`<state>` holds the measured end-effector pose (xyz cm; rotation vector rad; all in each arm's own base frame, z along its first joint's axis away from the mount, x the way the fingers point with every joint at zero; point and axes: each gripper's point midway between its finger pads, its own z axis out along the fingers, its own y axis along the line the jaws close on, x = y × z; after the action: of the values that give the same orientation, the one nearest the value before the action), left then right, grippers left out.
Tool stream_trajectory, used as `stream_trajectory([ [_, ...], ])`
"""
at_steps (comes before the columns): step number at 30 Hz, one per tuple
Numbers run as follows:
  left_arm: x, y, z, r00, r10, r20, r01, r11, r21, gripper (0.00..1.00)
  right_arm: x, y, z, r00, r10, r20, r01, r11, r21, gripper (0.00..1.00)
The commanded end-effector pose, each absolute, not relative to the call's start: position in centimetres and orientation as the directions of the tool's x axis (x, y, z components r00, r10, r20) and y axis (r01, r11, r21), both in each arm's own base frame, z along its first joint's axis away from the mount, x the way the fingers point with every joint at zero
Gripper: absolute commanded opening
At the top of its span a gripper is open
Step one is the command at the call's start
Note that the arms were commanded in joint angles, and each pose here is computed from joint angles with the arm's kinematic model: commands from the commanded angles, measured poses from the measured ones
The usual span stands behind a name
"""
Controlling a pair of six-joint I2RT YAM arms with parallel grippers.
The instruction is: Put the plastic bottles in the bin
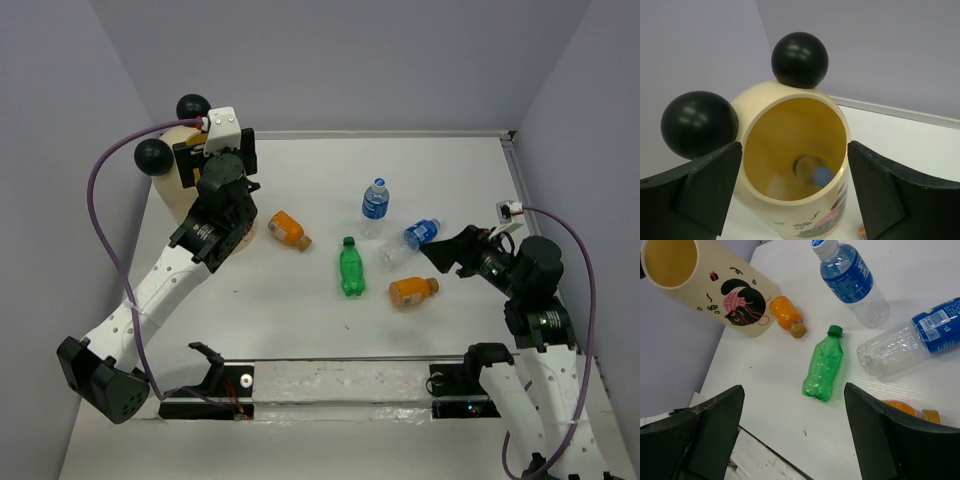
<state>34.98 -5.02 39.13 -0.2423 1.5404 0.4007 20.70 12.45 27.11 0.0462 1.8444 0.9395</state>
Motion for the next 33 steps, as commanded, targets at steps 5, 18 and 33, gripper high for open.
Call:
stream_trajectory([
  [5, 33.6, -5.8, 44.0, 0.114, -0.071, -0.991, -0.276, 0.956, -0.1, 0.99, 24.2, 13.7, 30.4, -0.422, 0.396, -0.816, -0.445, 0.693, 0.567, 0.89],
  [18, 23.9, -16.6, 40.0, -0.024, -0.258, -0.966, 0.554, 0.801, -0.228, 0.99, 33.5, 18.0, 26.6, -0.379, 0.032, -0.925, -0.228, 0.965, 0.126, 1.0],
  [33, 16.3, -16.5, 34.3, -0.079, -0.246, -0.966, 0.722, 0.654, -0.226, 0.99, 43.3, 21.1, 23.2, -0.442, -0.098, -0.892, -0.103, 0.993, -0.059, 0.97],
])
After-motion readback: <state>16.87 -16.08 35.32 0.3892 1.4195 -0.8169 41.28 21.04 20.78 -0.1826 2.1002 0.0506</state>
